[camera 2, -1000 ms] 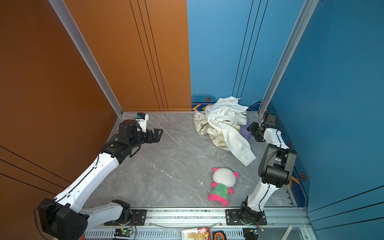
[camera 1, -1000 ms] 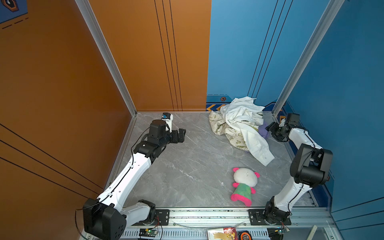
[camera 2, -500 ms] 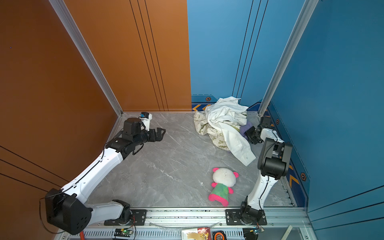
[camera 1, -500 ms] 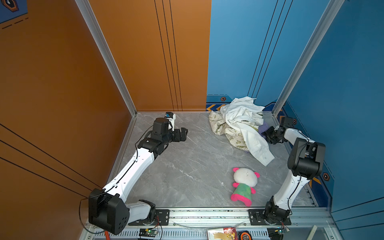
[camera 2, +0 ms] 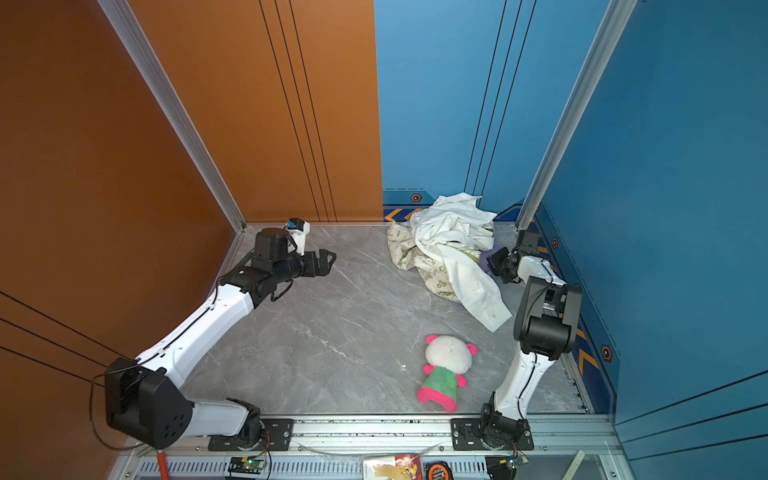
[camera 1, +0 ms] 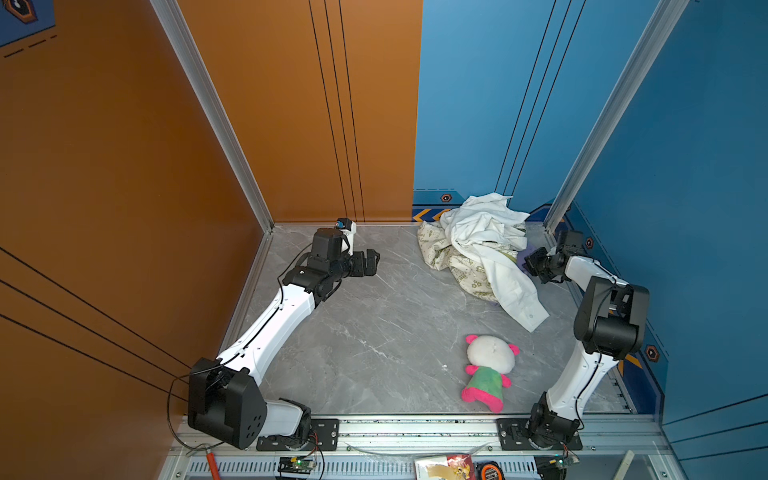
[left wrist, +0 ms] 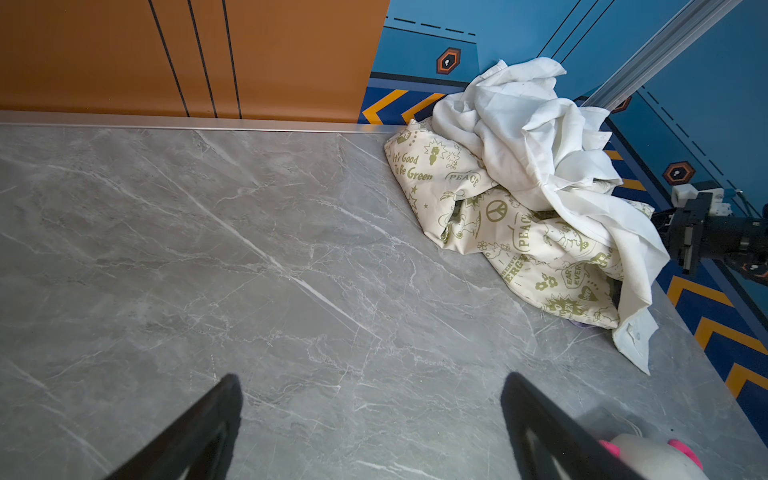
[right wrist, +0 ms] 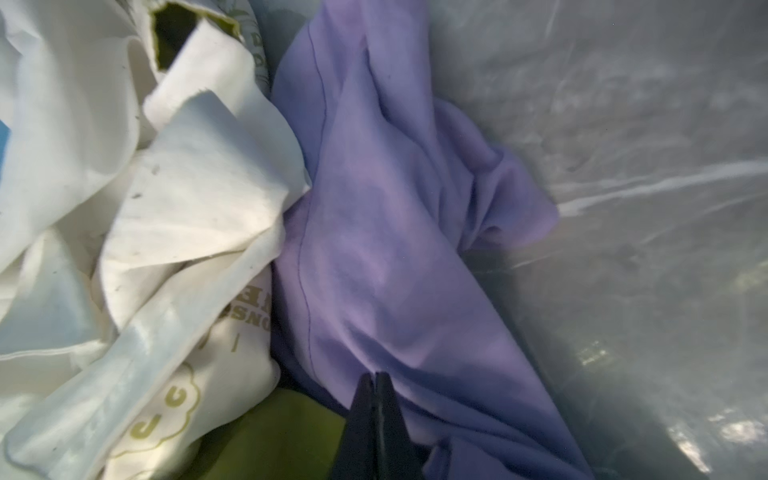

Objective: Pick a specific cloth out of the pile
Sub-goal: 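Lower the right gripper onto the lavender shirt beside the pile and close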

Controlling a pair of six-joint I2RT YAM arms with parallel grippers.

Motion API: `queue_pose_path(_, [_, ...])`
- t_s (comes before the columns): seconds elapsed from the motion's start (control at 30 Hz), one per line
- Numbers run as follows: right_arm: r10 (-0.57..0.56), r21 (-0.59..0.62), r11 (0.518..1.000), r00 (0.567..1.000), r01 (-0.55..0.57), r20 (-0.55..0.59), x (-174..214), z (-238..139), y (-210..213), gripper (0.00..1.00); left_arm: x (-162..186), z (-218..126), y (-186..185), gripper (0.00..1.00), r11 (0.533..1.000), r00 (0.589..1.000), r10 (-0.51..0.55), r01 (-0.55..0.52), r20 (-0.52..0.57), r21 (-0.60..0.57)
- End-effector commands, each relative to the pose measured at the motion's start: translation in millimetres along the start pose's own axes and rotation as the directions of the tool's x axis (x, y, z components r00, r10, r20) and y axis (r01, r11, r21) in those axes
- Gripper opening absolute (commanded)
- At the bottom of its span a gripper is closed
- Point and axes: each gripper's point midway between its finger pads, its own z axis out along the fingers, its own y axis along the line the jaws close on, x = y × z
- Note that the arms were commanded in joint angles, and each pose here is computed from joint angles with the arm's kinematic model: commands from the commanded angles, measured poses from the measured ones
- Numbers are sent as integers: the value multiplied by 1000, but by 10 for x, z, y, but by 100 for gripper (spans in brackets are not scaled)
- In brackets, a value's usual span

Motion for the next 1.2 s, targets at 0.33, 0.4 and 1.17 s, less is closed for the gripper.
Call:
queue_pose_path(0.33, [-55,-68,995,969,74,243,-395,-652,450,12,-117,-38,-144,98,999,999,17,-18,36,41])
queue_pose_path(0.4, [-50,-26,998,972,57,228,-385,-592,323,28,-109,-35,-158,98,999,999,18,-19,35,45])
queue_pose_path(1.17, [23,110,994,1000,-24,16,-241,361,-411,48,-137,-10,-108,98,999,999,22,-23,50,27])
